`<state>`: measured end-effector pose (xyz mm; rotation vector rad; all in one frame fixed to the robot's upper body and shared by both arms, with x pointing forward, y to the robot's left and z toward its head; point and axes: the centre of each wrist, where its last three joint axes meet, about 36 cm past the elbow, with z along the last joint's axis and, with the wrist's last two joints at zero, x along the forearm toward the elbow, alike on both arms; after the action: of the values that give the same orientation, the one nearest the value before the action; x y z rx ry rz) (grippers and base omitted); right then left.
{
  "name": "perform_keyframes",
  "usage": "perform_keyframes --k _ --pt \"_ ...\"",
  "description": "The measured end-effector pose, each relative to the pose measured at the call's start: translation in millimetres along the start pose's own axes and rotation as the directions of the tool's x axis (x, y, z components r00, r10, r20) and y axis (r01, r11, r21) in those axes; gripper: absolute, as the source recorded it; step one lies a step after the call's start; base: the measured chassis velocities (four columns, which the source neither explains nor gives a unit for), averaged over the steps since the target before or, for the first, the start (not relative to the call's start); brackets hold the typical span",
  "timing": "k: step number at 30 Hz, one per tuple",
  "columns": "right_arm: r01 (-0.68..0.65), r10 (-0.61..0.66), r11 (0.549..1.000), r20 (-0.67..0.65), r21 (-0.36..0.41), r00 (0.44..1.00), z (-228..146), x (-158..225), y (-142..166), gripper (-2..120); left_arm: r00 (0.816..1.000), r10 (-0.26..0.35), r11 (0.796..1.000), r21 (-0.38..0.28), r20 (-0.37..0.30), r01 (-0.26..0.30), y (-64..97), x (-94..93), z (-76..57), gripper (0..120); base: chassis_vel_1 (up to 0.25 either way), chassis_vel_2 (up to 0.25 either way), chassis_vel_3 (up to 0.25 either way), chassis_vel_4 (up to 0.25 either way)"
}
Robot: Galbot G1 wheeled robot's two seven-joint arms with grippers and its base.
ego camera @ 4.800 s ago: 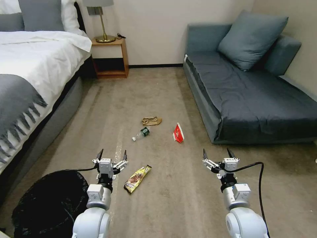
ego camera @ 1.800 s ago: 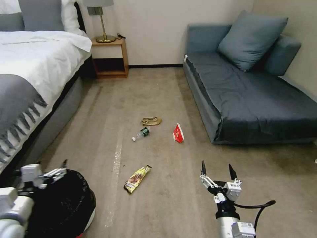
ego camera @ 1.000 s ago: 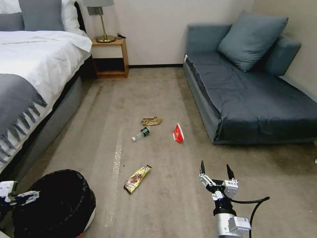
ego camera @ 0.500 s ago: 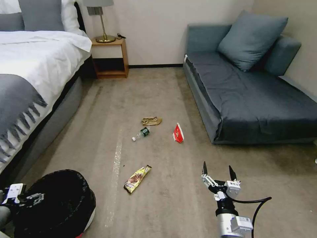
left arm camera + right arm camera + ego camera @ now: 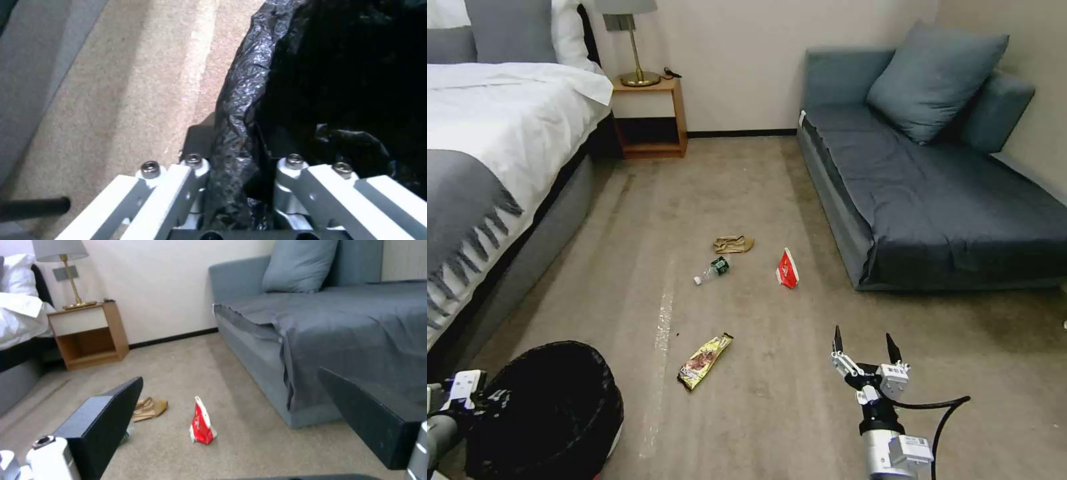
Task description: Pick up the trash bin, then pick up the garbage on the floor and place it into the trash bin.
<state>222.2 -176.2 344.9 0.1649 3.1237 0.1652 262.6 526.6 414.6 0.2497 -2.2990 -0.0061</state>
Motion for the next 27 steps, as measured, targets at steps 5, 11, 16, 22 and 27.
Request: perform_keyframes --k 5,11,16,22,27 --pt "-0.001 0.001 1.0 -0.003 0.002 1.0 0 1 -1 100 1.0 -0.012 0.999 0.03 0.026 0.012 -6.3 5.4 -2.2 13 0.0 0.0 0.0 0.0" --pt "0.001 -0.001 1.0 -0.008 0.004 1.0 1 4 -2 100 0.996 -0.045 0.996 0.08 0.083 0.038 -12.5 19.3 -11.0 4 0.0 0.0 0.0 0.0" --pt "0.008 -0.008 1.0 -0.011 0.008 1.0 1 5 -4 100 0.987 -0.079 0.993 0.097 0.142 0.066 -18.0 46.3 -19.0 4 0.0 0.0 0.0 0.0" --pt "0.033 -0.032 0.999 -0.019 0.036 0.999 3 7 -5 100 0.976 -0.108 0.991 0.093 0.187 0.092 -32.4 74.9 -23.3 4 0.0 0.0 0.0 0.0" --pt "0.067 -0.066 0.995 -0.023 0.07 0.998 5 8 -3 100 0.971 -0.148 0.988 0.064 0.19 0.138 -44.0 94.0 -14.6 4 0.0 0.0 0.0 0.0"
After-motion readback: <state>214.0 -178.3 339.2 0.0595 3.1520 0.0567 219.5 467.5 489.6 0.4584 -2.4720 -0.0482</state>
